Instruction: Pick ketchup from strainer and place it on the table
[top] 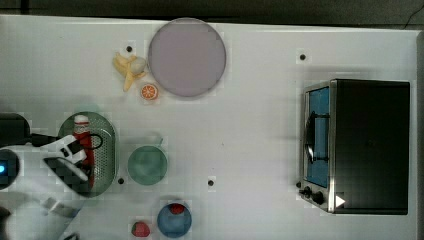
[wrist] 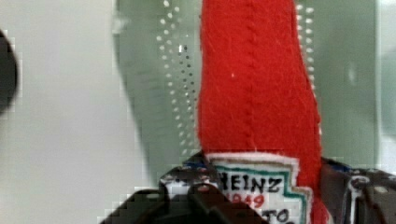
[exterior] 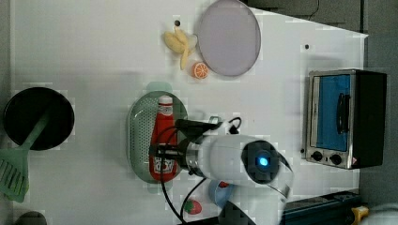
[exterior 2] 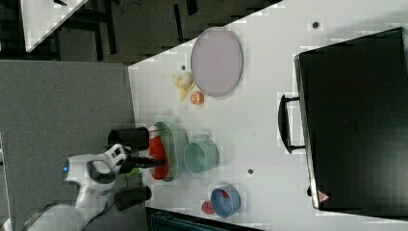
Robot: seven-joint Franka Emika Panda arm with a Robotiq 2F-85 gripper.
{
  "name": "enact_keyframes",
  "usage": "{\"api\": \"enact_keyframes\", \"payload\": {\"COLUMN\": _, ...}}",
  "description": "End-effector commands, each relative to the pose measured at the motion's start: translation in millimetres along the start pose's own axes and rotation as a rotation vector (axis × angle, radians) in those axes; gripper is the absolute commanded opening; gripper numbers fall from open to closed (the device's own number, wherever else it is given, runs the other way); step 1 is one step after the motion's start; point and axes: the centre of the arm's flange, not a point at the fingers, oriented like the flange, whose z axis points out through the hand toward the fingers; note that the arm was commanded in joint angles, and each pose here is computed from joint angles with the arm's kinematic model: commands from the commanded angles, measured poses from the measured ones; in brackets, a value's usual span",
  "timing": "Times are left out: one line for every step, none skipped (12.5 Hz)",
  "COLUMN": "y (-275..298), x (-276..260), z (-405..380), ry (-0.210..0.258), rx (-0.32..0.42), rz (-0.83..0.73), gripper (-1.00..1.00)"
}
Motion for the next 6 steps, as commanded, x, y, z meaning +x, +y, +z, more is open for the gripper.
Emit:
{"api": "enact_keyframes", "payload": {"y": -17.8, "x": 15.3, "z": -86.9, "ry": 0.011, "rx": 0.049, "rz": 0.097, "gripper": 0.19}}
{"api": "enact_keyframes", "payload": {"y": -14.3, "x": 25.0, "z": -105.7, "ry": -0.014, "rx": 0.039, "rz": 0.096, "gripper": 0.19}}
{"api": "enact_keyframes", "payload": {"y": -9.0, "x": 37.5, "z": -124.6, "ry": -0.025, "rx": 0.026, "rz": 0.078, "gripper": 0.19}}
{"api": "enact_keyframes", "payload": {"y": -1.5, "x": 55.5, "z": -144.7, "ry": -0.021, "rx": 0.026, "rz": 0.079, "gripper": 0.19}}
{"api": "enact_keyframes", "payload": {"y": 9.7, "x": 74.3, "z": -162.5, "ry": -0.018, "rx": 0.025, "rz": 0.099, "gripper": 0.19}}
{"api": "enact_keyframes", "payload": {"y": 23.2, "x": 93.8, "z": -179.4, "ry": -0.01, "rx": 0.028, "rz": 0.13, "gripper": 0.19}}
